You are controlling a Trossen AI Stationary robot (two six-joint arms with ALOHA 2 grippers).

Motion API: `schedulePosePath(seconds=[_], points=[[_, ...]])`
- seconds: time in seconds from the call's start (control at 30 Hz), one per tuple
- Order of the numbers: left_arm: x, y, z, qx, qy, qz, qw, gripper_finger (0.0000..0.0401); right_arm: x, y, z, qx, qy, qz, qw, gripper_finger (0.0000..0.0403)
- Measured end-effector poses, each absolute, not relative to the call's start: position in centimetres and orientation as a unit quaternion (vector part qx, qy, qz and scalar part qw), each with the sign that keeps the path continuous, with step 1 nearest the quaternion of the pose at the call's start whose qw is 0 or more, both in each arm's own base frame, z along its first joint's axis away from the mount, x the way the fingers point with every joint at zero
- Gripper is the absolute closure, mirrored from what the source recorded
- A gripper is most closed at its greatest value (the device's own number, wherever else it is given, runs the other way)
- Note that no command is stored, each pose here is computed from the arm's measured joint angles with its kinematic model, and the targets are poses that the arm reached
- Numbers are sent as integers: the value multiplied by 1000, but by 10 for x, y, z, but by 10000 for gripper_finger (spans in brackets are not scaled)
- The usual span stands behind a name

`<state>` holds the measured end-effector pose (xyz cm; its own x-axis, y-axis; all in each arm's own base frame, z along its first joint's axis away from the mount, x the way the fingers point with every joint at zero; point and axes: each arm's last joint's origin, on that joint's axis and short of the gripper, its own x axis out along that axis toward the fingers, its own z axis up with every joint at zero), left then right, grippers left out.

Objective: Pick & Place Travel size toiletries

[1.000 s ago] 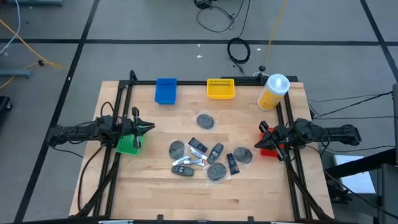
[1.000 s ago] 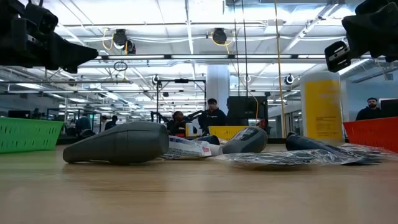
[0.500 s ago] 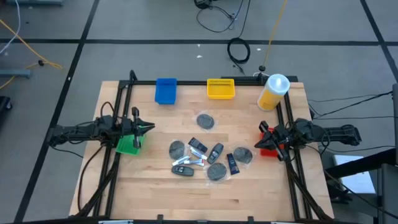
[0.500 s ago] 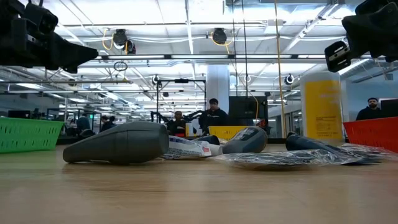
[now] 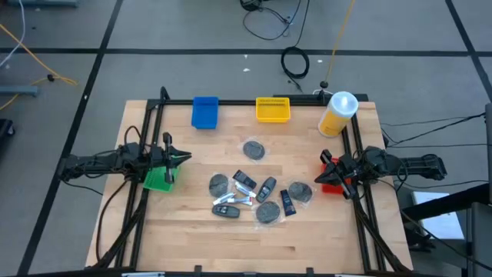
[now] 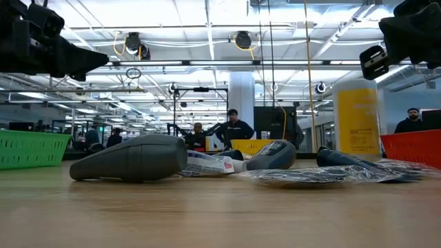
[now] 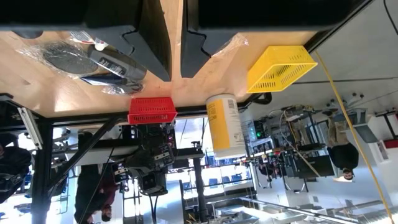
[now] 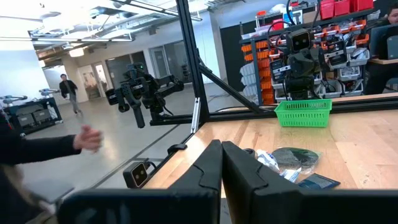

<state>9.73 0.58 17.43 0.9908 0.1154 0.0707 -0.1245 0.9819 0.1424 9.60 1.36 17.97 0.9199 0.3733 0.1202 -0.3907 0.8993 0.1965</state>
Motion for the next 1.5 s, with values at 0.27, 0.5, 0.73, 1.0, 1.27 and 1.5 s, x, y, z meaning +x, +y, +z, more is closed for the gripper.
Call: schedulePosePath(seconds=[0.27, 0.5, 0.73, 1.0, 1.27, 1.5], points=[[97, 6, 174, 73, -31, 60, 995, 364, 94, 12, 192, 116, -106, 177, 972, 403], [97, 6, 174, 73, -31, 60, 995, 364, 98, 7, 196, 176, -128, 99, 971, 403], [97, 6, 174, 73, -31, 60, 995, 364, 120, 4, 183, 167, -67, 22, 984, 403], [97, 6, 174, 73, -31, 60, 995, 364, 146, 16, 165, 176, 16, 67, 982, 403], [97, 6, 174, 73, -31, 60, 995, 364, 199, 43, 175, 154, 118, 111, 975, 349], [97, 6, 174, 73, -31, 60, 995, 364, 246, 72, 182, 126, 264, 96, 951, 250]])
